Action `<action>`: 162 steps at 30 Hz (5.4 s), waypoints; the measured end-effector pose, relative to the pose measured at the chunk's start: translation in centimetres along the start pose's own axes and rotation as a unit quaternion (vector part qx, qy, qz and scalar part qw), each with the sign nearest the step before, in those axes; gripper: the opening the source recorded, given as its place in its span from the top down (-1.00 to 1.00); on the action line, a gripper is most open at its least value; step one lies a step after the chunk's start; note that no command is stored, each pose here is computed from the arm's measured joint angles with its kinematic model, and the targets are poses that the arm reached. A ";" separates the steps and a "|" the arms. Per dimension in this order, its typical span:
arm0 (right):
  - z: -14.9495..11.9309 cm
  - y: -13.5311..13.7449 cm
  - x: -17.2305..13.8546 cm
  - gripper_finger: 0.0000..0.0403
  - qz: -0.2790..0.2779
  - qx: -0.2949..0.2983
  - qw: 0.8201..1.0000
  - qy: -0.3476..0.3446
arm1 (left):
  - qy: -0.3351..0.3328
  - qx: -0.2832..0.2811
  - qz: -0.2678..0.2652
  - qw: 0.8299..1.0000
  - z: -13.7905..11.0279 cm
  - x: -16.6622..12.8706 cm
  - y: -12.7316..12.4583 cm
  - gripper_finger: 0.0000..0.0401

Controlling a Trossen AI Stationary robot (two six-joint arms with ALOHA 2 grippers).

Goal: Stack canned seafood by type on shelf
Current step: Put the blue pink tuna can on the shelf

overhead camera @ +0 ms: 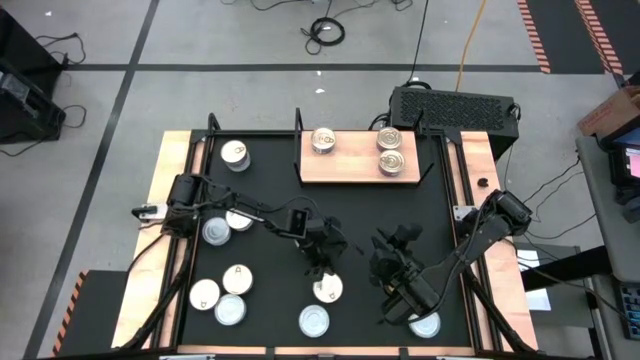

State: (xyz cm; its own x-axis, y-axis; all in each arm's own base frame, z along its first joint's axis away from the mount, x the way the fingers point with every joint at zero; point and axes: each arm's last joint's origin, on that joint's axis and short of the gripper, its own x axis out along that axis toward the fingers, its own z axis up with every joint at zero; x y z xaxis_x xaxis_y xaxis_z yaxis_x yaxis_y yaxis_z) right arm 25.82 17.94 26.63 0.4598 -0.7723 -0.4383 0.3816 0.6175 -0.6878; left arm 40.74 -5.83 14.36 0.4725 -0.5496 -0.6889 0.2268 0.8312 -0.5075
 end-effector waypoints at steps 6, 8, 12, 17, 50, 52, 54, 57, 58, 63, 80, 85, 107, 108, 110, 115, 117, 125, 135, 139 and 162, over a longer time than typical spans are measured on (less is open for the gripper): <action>0.0 0.0 0.0 0.34 0.000 0.000 1.000 0.000 | -0.008 -0.018 -0.017 1.000 0.4 -1.1 0.7 0.99; 0.0 0.0 0.0 0.34 0.000 0.002 1.000 0.000 | -0.019 -0.017 -0.015 1.000 0.8 -1.9 0.7 1.00; 0.0 0.0 0.0 0.34 0.000 0.005 1.000 0.000 | -0.046 -0.011 -0.013 0.999 1.6 -3.6 0.6 1.00; 0.0 0.0 0.0 0.34 0.000 0.008 1.000 0.000 | -0.084 -0.007 -0.007 0.996 2.7 -6.7 0.4 1.00; 0.1 -0.1 0.1 0.34 -0.003 0.016 1.000 0.000 | -0.302 -0.147 0.214 0.917 2.6 -23.2 13.9 1.00; 0.1 -0.1 0.2 0.34 -0.004 0.016 1.000 0.001 | -0.298 -0.143 0.214 0.919 2.5 -23.3 14.1 1.00; 0.1 -0.1 0.3 0.34 -0.004 0.017 1.000 0.001 | -0.289 -0.134 0.219 0.922 2.3 -23.3 14.1 1.00; 0.1 -0.1 0.3 0.34 -0.004 0.016 1.000 0.001 | -0.269 -0.130 0.227 0.927 1.9 -23.3 14.3 1.00; 0.1 -0.1 0.3 0.34 -0.004 0.016 1.000 0.001 | -0.263 -0.129 0.233 0.928 1.7 -23.3 14.4 1.00; 0.1 -0.1 0.3 0.34 -0.005 0.015 1.000 0.001 | -0.242 -0.123 0.266 0.925 1.4 -23.2 14.6 1.00; 0.4 -0.4 1.0 0.34 -0.013 0.017 1.000 0.010 | -0.234 -0.114 0.299 0.918 1.1 -22.2 16.2 1.00; 0.4 -0.4 1.2 0.34 -0.015 0.016 1.000 0.011 | -0.223 -0.111 0.310 0.918 0.9 -22.2 16.4 1.00; 0.5 -0.5 1.4 0.34 -0.017 0.017 1.000 0.013 | -0.213 -0.109 0.361 0.901 1.0 -22.0 16.3 0.74; 0.5 -0.5 1.4 0.34 -0.017 0.017 1.000 0.013 | -0.218 -0.106 0.361 0.900 1.1 -22.1 16.3 0.73; 0.5 -0.5 1.4 0.34 -0.017 0.017 1.000 0.013 | -0.230 -0.102 0.362 0.898 1.3 -22.1 16.3 0.71; 0.5 -0.5 1.4 0.34 -0.016 0.017 1.000 0.013 | -0.266 -0.069 0.329 0.903 2.3 -22.2 15.8 0.71; 0.5 -0.5 1.4 0.34 -0.016 0.017 1.000 0.013 | -0.268 -0.054 0.310 0.911 2.6 -21.7 15.3 0.71; 0.5 -0.5 1.4 0.34 -0.017 0.018 1.000 0.013 | -0.204 0.059 0.343 0.915 3.5 -18.2 12.8 0.71; 0.8 -0.8 2.3 0.34 -0.026 0.025 0.999 0.024 | -0.180 0.095 0.383 0.901 3.6 -15.1 13.7 0.84; 0.8 -0.8 2.3 0.34 -0.027 0.020 0.999 0.024 | -0.188 0.097 0.389 0.897 3.8 -15.2 13.7 0.87; 1.1 -1.2 3.2 0.34 -0.036 0.009 0.999 0.035 | -0.089 0.044 0.445 0.890 2.0 -15.1 14.1 0.87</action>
State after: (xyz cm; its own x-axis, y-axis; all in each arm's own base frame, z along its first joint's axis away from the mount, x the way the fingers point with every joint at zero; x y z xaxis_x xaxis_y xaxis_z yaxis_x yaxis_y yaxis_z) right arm 27.71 14.87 26.65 0.3740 -0.8227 -0.4282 0.4264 0.5625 -0.7084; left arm 38.53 14.31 18.66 0.6250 0.3443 -0.7006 -0.2419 0.9387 0.2455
